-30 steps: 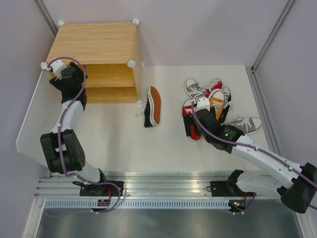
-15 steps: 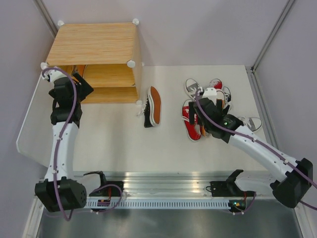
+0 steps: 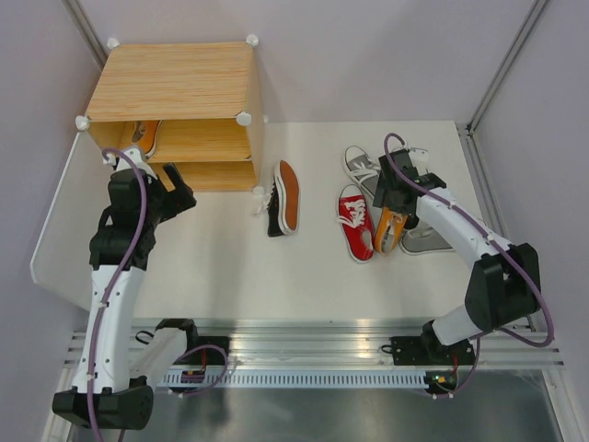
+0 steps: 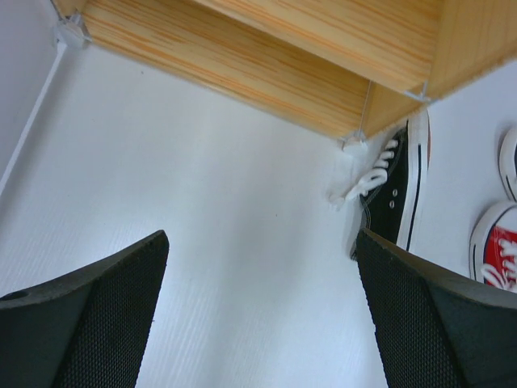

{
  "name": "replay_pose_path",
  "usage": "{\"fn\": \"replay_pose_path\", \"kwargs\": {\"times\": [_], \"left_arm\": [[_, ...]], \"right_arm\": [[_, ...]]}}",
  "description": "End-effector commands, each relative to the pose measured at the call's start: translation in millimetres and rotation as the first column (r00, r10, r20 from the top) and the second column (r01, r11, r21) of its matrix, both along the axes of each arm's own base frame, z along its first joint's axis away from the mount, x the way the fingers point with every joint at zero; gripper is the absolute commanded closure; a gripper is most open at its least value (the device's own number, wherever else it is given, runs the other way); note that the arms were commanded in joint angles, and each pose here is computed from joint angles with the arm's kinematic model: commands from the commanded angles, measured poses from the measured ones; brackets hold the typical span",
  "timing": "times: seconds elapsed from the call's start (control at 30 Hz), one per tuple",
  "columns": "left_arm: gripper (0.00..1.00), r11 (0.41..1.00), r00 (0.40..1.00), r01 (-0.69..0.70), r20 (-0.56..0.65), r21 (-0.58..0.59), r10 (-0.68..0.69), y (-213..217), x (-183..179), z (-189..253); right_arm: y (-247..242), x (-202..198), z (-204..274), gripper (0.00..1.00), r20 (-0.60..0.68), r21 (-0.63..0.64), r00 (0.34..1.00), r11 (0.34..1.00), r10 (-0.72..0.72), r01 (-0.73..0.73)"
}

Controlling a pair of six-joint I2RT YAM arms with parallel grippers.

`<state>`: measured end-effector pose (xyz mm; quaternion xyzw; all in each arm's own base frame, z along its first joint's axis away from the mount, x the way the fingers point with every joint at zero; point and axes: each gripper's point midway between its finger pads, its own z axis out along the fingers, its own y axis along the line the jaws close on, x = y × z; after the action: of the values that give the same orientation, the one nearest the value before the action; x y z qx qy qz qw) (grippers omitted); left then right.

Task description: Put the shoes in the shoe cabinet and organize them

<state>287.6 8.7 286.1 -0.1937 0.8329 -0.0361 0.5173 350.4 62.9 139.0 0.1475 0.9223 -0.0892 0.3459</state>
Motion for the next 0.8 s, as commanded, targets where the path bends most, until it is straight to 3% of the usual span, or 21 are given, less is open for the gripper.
{"fn": "replay_pose_path", "kwargs": {"times": [0.0,0.17,0.27,0.33,0.37,0.43,0.47,0.57,0.77], "left_arm": [[0.00,0.993,0.992,0.111,-0.064,0.037,-0.109,-14.5,-25.0,-8.2],[0.00,0.989,0.992,0.129,-0.021,0.073,-0.128,-16.7,-37.0,10.7],[0.00,0.986,0.989,0.146,0.012,0.080,-0.148,-20.4,-39.1,24.6],[0.00,0.983,0.985,0.165,0.028,0.079,-0.167,-24.5,-38.6,32.2],[0.00,0.983,0.985,0.169,0.030,0.077,-0.172,-25.4,-37.8,33.7],[0.00,0.981,0.983,0.178,0.037,0.073,-0.181,-27.9,-36.2,37.8],[0.00,0.981,0.982,0.181,0.046,0.075,-0.184,-28.7,-35.5,42.3],[0.00,0.981,0.983,0.176,0.045,0.084,-0.180,-28.1,-31.8,46.1],[0.00,0.984,0.986,0.154,0.057,0.090,-0.159,-25.8,-23.2,57.9]], "right_arm": [[0.0,16.7,2.3,0.08,0.019,0.085,0.998,0.995,-0.062,0.060],[-8.3,30.6,-15.8,0.14,0.012,0.140,0.997,0.987,-0.081,0.079],[-15.2,32.3,-23.0,0.24,0.005,0.135,0.997,0.988,-0.080,0.079],[-17.5,31.8,-24.9,0.39,0.006,0.129,0.997,0.989,-0.076,0.075],[-17.8,32.0,-24.9,0.54,0.005,0.127,0.998,0.990,-0.069,0.068],[-14.1,31.3,-24.3,0.67,0.001,0.142,0.999,0.989,-0.052,0.052],[-13.9,30.0,-22.0,0.81,0.001,0.147,0.999,0.988,-0.050,0.050],[-12.4,26.2,-13.3,0.99,0.011,0.156,0.999,0.987,-0.039,0.037],[-0.9,17.4,19.1,0.99,0.037,0.214,0.999,0.977,0.006,-0.014]]}}
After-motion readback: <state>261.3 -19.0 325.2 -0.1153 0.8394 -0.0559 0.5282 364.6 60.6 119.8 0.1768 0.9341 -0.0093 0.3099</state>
